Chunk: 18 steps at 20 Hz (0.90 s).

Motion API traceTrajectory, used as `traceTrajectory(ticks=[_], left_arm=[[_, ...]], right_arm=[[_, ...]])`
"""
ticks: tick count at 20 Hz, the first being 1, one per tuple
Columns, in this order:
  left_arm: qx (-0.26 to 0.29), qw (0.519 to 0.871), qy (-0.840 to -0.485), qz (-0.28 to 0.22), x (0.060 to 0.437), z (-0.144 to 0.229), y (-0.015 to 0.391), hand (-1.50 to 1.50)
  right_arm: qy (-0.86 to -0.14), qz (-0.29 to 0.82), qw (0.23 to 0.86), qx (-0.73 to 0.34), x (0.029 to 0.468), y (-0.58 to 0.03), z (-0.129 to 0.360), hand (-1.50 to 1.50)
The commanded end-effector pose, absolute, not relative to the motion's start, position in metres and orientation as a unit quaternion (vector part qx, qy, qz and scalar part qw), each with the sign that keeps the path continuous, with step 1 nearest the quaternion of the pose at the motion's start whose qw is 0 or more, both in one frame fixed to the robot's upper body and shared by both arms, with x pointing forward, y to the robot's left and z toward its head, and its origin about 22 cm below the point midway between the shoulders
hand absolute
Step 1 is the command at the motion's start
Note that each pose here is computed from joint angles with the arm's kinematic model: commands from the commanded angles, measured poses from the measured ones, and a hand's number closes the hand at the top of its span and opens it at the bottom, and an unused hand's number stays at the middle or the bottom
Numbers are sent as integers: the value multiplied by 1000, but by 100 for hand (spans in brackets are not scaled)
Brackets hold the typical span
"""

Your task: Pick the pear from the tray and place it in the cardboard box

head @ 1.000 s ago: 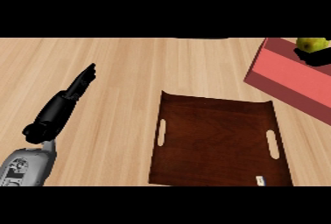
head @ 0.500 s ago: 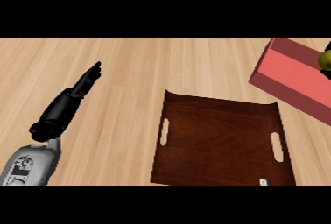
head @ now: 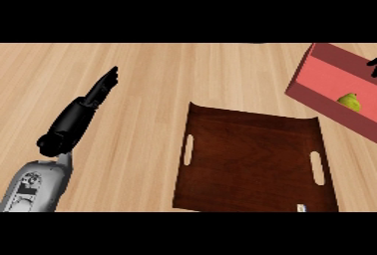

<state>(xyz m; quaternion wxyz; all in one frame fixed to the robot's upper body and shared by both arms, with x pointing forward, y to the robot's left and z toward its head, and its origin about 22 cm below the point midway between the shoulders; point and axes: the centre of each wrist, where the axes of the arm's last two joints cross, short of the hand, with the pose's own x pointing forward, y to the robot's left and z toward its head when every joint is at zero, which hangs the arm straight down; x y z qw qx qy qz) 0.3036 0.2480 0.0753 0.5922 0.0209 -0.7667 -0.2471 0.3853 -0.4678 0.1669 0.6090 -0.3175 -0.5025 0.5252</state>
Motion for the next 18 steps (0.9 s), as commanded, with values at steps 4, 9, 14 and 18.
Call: traceTrajectory(ticks=[4, 9, 14, 18], left_arm=[[22, 601, -760, -247, 304, 76, 253, 0], [23, 595, -766, -244, 302, 75, 251, 0], [22, 592, -769, -239, 304, 77, 244, 0], [24, 588, -773, -237, 302, 73, 252, 0]], right_arm=[[-668, 420, 573, -220, 391, -470, 184, -150], [-769, 183, 606, -86, 389, -474, 167, -150], [-760, 61, 642, -79, 361, -510, 174, -150], [-765, 20, 636, -97, 348, -524, 171, -150]])
